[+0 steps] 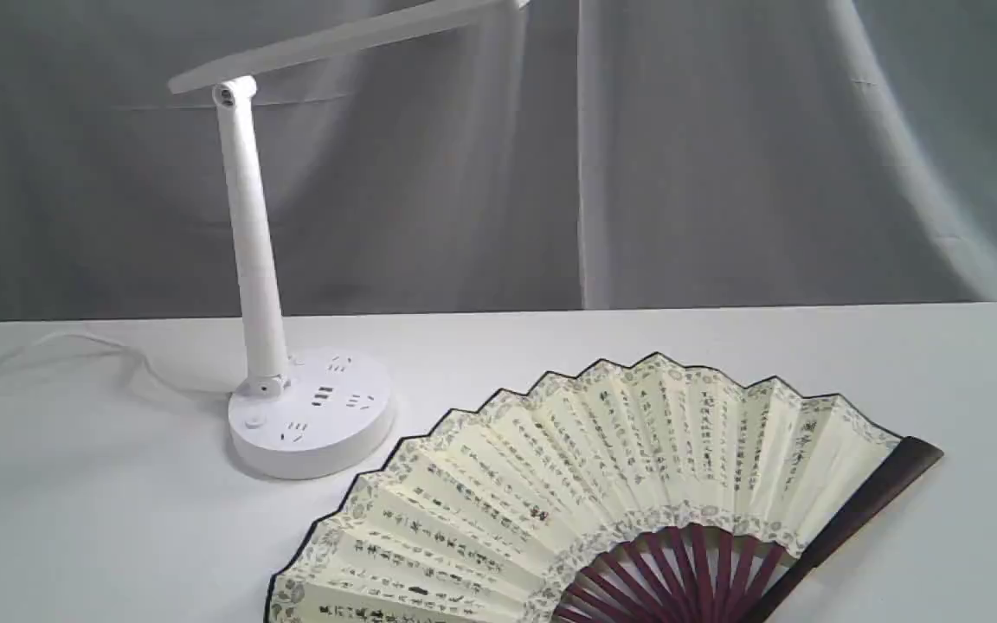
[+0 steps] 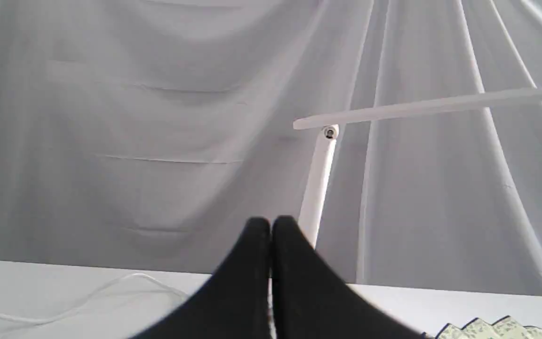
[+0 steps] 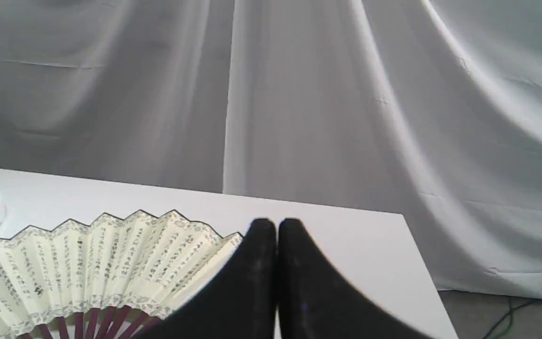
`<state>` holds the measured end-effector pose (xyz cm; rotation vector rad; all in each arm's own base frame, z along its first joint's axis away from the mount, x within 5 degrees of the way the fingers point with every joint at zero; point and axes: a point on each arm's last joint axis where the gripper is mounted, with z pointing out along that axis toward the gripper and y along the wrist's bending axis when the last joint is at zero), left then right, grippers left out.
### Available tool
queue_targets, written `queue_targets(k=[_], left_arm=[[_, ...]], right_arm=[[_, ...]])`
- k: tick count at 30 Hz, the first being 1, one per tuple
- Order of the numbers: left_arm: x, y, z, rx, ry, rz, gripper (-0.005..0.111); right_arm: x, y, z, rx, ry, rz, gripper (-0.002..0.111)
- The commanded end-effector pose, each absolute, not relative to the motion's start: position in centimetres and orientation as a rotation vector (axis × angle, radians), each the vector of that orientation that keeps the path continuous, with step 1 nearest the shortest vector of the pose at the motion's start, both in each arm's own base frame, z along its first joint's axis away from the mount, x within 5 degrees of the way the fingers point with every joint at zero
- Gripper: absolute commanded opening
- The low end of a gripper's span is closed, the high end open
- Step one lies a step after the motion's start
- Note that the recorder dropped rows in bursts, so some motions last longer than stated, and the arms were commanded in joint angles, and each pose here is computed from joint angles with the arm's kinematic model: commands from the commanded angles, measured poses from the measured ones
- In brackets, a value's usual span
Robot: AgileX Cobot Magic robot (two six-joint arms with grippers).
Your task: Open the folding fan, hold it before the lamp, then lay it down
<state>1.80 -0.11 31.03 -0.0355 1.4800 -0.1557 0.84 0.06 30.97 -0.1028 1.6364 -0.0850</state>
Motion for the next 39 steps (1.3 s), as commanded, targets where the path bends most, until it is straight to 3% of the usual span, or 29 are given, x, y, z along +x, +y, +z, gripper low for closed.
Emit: queue_targets(k=[1,12,24,39], left_arm=[[3.2,-0.3,28.7,-0.035,1.442,-0.173,0.0],[5.6,-0.5,21.4,-0.036,1.483,-0.171,0.0],[5.6,-0.4,20.8,-0.017,1.547,-0.145,0.0],[5.6,-0.4,19.6,0.001,1.675,-0.107,0.0]], right_arm=[[2.2,0.1,29.3,-0.098,1.599,-0.08,0.0],[4.3,0.1,25.5,-0.086,1.554,-0.074,0.0],[5.6,0.3,19.8,0.029,1.648,0.079,0.0],[5.5,-0.1,19.2,-0.14,1.716,-0.128,0.0]])
